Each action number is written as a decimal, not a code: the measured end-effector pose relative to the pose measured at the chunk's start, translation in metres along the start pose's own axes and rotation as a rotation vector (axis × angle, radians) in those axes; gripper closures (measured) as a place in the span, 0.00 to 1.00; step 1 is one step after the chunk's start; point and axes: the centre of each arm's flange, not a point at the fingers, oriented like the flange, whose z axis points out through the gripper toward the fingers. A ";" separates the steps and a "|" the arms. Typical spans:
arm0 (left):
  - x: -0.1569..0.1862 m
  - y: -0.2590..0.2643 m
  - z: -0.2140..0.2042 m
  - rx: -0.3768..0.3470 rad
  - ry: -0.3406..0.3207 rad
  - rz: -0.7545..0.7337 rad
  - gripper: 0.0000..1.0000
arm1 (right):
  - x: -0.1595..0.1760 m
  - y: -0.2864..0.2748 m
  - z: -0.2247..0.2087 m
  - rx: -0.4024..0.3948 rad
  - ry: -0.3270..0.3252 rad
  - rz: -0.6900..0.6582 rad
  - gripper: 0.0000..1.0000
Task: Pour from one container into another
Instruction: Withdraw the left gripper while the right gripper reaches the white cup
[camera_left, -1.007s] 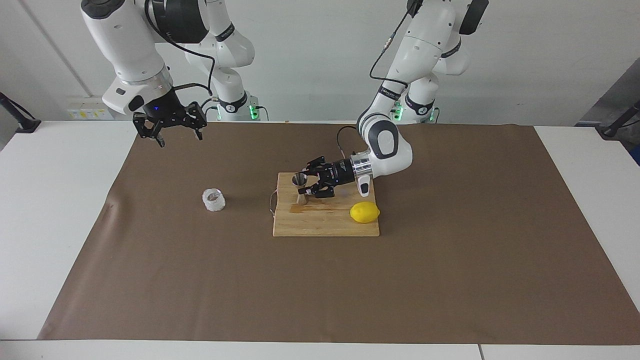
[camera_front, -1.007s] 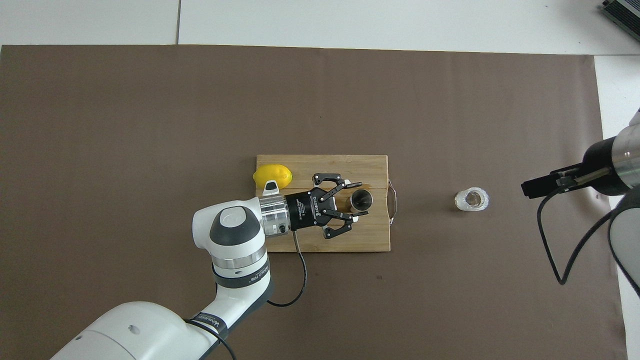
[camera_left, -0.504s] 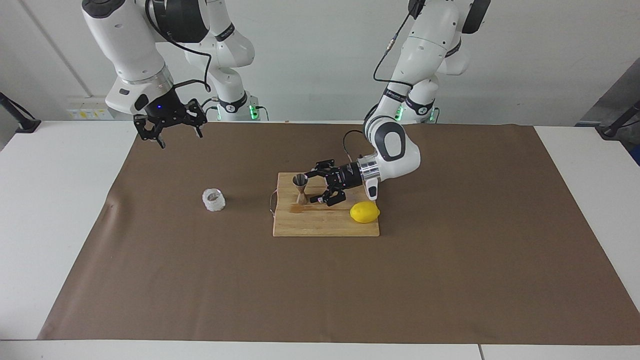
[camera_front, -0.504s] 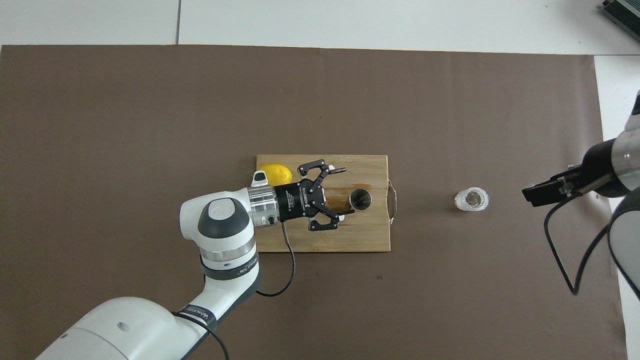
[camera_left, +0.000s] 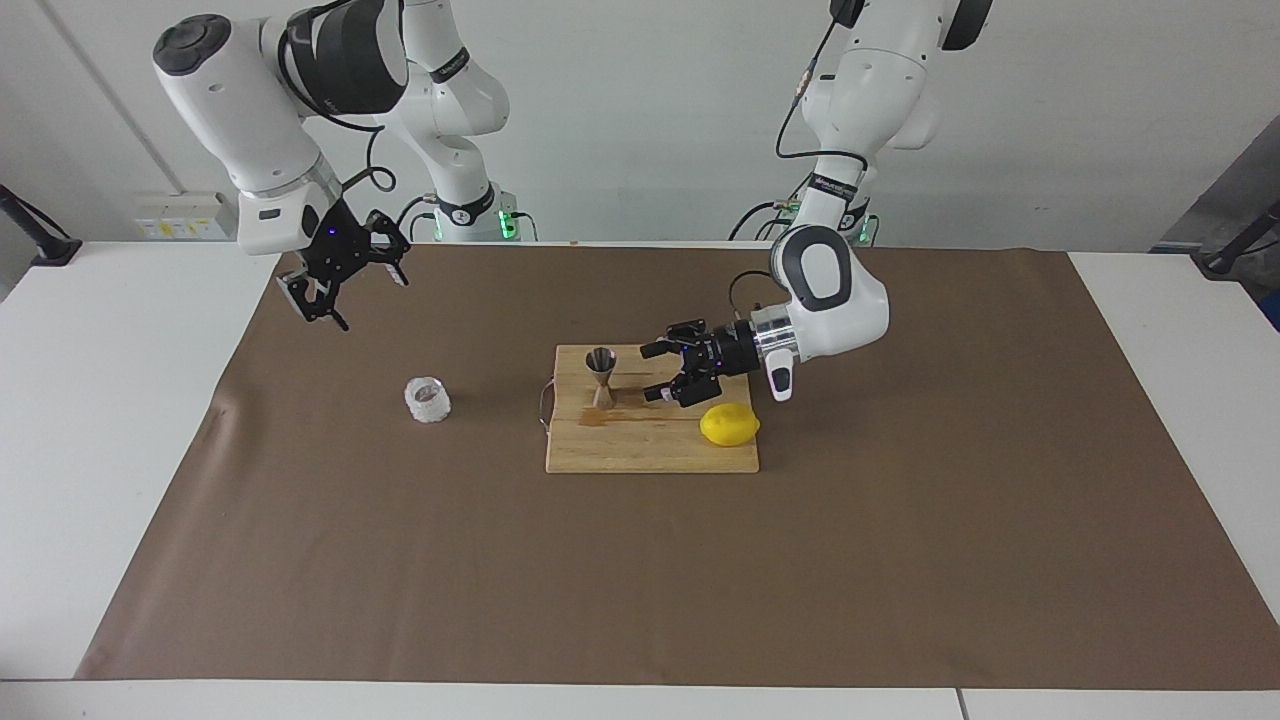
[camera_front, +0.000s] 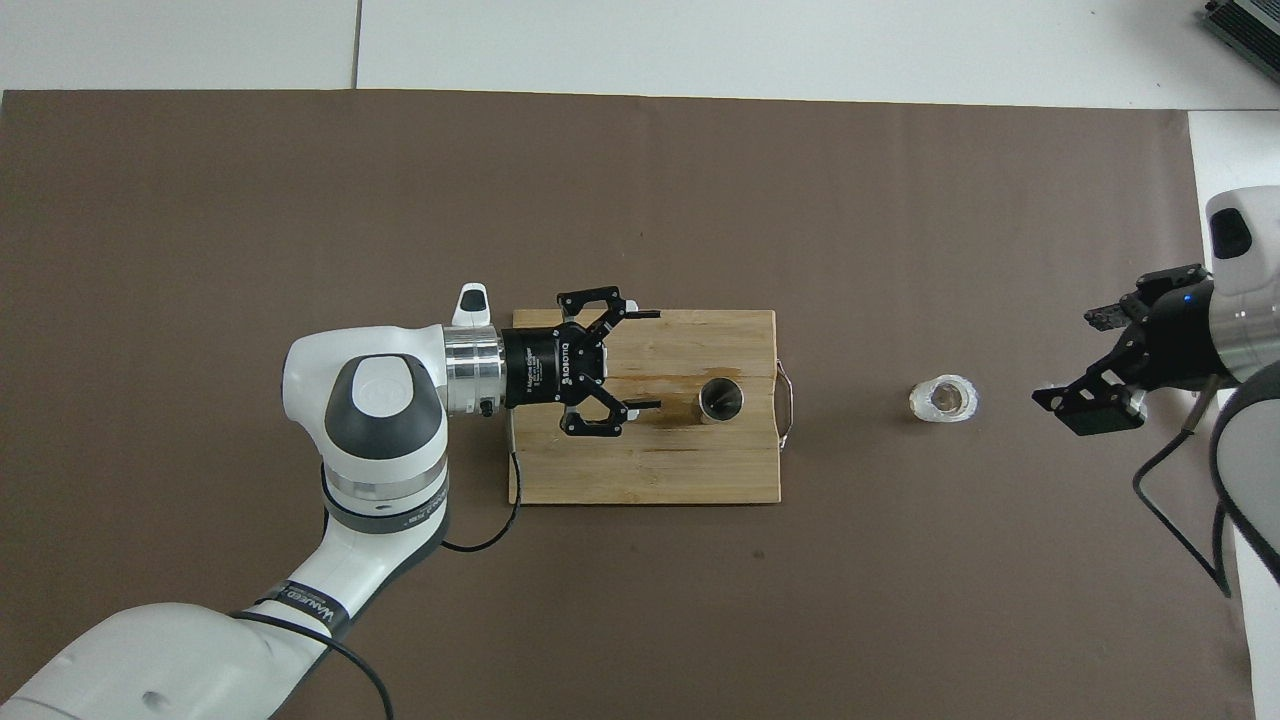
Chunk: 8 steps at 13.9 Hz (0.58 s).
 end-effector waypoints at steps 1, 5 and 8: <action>-0.006 0.006 -0.014 0.030 0.029 0.054 0.00 | -0.010 0.005 0.009 0.019 0.036 -0.060 0.00; -0.019 0.021 -0.053 0.234 0.174 0.280 0.00 | -0.041 0.018 0.048 0.086 0.130 -0.256 0.00; -0.020 0.033 -0.073 0.347 0.289 0.404 0.00 | -0.064 0.027 0.088 0.151 0.210 -0.358 0.00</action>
